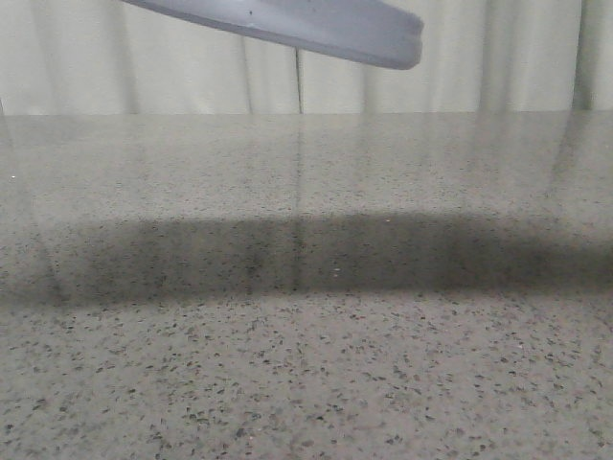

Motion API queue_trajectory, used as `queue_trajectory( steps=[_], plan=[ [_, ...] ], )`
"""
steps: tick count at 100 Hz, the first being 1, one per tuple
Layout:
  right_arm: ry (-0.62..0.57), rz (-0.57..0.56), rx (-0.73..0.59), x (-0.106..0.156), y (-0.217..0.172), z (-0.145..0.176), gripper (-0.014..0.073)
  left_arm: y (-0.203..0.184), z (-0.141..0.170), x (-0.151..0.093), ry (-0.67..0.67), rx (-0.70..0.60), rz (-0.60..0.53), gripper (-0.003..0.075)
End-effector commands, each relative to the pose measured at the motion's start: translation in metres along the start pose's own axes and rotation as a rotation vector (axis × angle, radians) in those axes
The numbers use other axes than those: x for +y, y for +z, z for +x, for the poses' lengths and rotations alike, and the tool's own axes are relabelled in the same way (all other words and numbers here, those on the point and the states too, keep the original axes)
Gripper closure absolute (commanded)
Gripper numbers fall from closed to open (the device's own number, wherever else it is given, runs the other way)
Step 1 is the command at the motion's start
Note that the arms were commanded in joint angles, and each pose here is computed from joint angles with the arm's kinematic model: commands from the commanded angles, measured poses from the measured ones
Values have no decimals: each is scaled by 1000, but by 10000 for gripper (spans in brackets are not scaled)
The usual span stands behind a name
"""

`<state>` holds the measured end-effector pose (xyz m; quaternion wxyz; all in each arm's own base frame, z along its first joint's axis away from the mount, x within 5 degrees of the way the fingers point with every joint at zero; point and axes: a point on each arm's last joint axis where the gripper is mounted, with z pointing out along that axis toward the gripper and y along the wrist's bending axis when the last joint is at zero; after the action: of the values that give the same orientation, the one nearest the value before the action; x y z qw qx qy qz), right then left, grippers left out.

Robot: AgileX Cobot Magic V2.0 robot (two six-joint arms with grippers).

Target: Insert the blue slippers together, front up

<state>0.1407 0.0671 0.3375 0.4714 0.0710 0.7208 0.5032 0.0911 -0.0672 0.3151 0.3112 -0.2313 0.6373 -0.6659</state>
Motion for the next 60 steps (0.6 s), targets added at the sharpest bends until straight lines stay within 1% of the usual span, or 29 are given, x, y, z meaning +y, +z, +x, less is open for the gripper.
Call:
queue_trajectory(
  steps=[1,18,35,60],
  plan=[
    [13,-177,102,18,3,4,687,1,7,-20,-72,102,116,705],
    [21,-235,146,19,8,6,687,1,7,-20,-72,102,116,705],
    [28,-291,129,24,7,4,687,1,7,-19,-84,94,113,705],
    [20,-304,134,25,6,4,687,1,7,-19,-86,95,113,705]
  ],
)
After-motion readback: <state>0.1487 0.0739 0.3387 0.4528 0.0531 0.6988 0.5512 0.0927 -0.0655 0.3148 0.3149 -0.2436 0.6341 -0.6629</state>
